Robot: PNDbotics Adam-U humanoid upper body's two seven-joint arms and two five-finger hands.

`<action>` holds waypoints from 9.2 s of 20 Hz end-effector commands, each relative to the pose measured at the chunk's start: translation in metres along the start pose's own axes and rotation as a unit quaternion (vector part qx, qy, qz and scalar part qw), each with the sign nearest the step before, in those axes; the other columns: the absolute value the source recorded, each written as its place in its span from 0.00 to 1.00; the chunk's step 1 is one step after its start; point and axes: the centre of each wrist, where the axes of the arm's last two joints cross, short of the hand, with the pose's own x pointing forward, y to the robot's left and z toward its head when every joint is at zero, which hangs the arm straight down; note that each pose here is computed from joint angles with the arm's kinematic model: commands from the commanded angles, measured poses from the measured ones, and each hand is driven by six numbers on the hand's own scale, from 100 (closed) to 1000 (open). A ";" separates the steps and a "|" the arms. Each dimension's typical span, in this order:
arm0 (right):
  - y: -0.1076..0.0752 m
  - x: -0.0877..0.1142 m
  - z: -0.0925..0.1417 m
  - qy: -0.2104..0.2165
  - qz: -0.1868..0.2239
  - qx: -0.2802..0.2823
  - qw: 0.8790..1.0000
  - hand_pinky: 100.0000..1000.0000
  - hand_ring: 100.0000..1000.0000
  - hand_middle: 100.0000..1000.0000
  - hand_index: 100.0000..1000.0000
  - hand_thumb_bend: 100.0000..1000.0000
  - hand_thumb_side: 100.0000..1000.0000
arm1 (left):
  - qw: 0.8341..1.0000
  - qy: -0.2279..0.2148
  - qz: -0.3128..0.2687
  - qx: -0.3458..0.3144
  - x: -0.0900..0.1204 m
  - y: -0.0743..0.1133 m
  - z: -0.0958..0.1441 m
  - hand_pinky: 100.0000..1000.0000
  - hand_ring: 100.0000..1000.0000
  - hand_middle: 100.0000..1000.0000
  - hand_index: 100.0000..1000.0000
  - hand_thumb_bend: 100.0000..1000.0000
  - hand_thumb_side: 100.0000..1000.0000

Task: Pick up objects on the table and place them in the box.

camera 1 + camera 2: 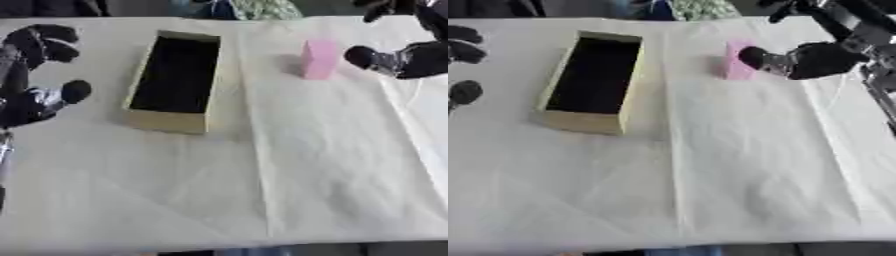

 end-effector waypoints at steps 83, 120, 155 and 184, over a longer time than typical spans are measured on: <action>-0.013 -0.145 -0.012 0.232 0.069 0.129 0.962 0.76 0.85 0.80 0.84 0.46 0.28 | 0.997 -0.070 0.027 -0.035 0.029 -0.008 -0.026 0.67 0.63 0.65 0.75 0.88 0.65; -0.031 -0.139 -0.006 0.243 0.112 0.136 0.954 0.78 0.87 0.84 0.88 0.47 0.28 | 0.996 -0.072 0.027 -0.038 0.030 -0.008 -0.026 0.67 0.63 0.65 0.75 0.87 0.66; -0.025 -0.148 -0.001 0.231 0.159 -0.001 0.960 0.66 0.61 0.37 0.61 0.30 0.19 | 0.996 -0.080 0.029 -0.039 0.033 -0.009 -0.029 0.67 0.63 0.65 0.75 0.86 0.66; -0.028 -0.032 -0.127 -0.019 0.169 0.017 0.985 0.67 0.61 0.38 0.66 0.32 0.20 | 0.994 -0.082 0.040 -0.057 0.033 -0.017 -0.025 0.67 0.63 0.65 0.75 0.85 0.66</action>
